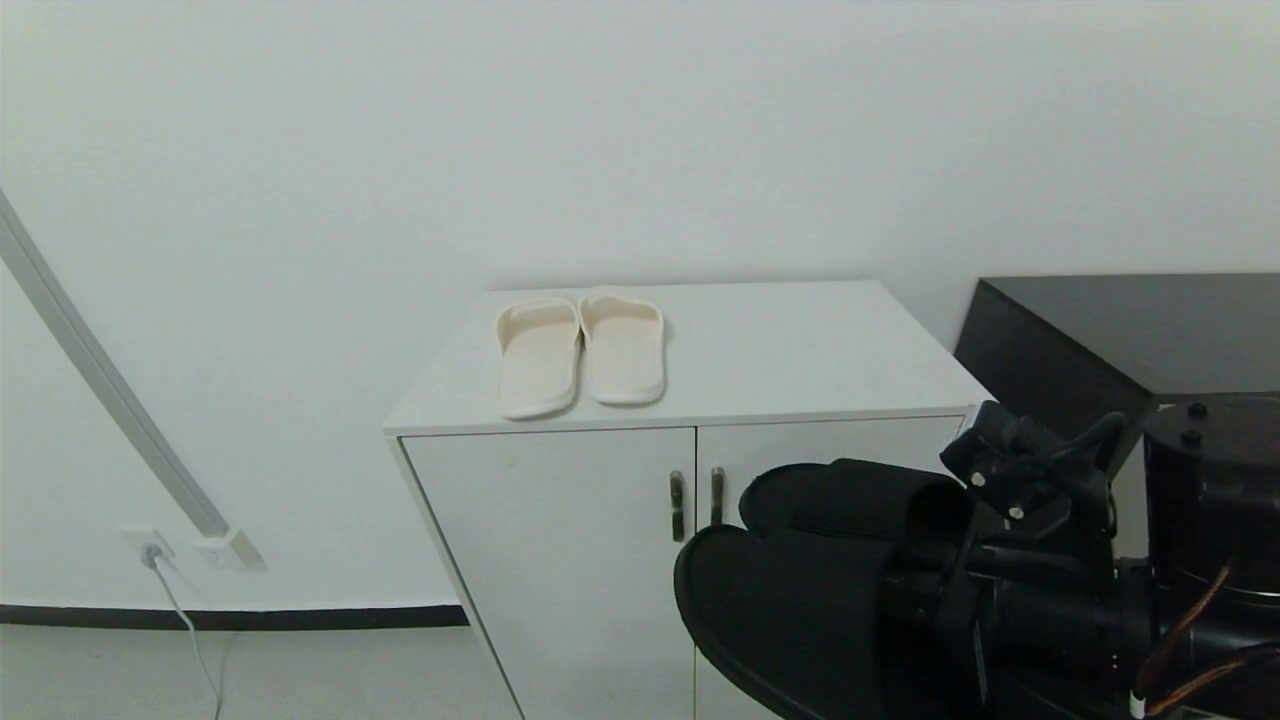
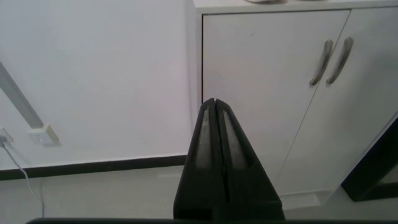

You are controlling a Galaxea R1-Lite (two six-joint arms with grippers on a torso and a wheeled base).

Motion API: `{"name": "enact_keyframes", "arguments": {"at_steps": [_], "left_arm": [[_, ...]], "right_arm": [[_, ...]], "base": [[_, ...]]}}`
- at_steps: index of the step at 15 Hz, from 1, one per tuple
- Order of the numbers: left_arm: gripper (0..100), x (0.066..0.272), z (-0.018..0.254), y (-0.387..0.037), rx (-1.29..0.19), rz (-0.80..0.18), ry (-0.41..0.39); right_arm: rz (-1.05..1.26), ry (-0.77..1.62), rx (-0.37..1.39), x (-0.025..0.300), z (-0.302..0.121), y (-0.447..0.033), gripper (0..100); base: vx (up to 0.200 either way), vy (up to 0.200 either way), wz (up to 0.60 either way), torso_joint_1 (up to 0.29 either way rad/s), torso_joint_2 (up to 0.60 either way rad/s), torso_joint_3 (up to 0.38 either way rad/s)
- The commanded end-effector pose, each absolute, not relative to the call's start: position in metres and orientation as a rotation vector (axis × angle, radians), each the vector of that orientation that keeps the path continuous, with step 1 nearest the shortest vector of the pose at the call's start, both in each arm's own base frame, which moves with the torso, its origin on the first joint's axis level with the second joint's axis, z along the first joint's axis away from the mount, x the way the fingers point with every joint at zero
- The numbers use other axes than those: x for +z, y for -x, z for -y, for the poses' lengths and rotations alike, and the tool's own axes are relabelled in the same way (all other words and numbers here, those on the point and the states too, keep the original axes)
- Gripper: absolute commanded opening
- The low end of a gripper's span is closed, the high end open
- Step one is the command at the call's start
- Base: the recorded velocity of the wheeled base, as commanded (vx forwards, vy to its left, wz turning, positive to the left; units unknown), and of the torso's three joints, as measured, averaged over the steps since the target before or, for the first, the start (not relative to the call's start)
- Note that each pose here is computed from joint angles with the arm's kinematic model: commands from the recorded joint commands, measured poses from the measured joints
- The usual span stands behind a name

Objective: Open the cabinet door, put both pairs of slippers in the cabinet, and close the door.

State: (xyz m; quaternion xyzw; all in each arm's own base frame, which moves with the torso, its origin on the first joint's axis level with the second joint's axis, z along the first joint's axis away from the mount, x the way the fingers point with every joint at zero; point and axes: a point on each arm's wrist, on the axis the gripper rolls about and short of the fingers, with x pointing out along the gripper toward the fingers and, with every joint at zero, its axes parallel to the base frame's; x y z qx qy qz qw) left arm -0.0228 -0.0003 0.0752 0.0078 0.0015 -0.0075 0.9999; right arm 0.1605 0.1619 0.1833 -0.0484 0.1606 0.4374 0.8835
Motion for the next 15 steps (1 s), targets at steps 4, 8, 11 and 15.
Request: {"name": "enact_keyframes", "arguments": {"at_steps": [4,8,11,15], "left_arm": [[100,0.0752,0.0002,0.0227,-0.014,-0.005,-0.012],[100,0.0752,0.0002,0.0227,-0.014,-0.005,-0.012],[100,0.0752,0.0002,0.0227,-0.014,-0.005,-0.012],[100,0.0752,0.0002,0.0227,-0.012,-0.005,-0.011]], "right_arm": [[-0.346,0.106,0.920,0.1798,-0.1624,-0.1577,0],[-0.349,0.107,0.920,0.1790,-0.1624,-0.1578,0],[-0.351,0.108,0.920,0.1786,-0.1623,-0.1577,0],[-0.351,0.109,0.923,0.1786,-0.1628,-0.1572,0]], "base": [[0.000,0.000,0.00,-0.199,0.52,0.317],[0.000,0.000,0.00,-0.179,0.50,0.319],[0.000,0.000,0.00,-0.150,0.48,0.320],[0.000,0.000,0.00,-0.126,0.47,0.337]]}}
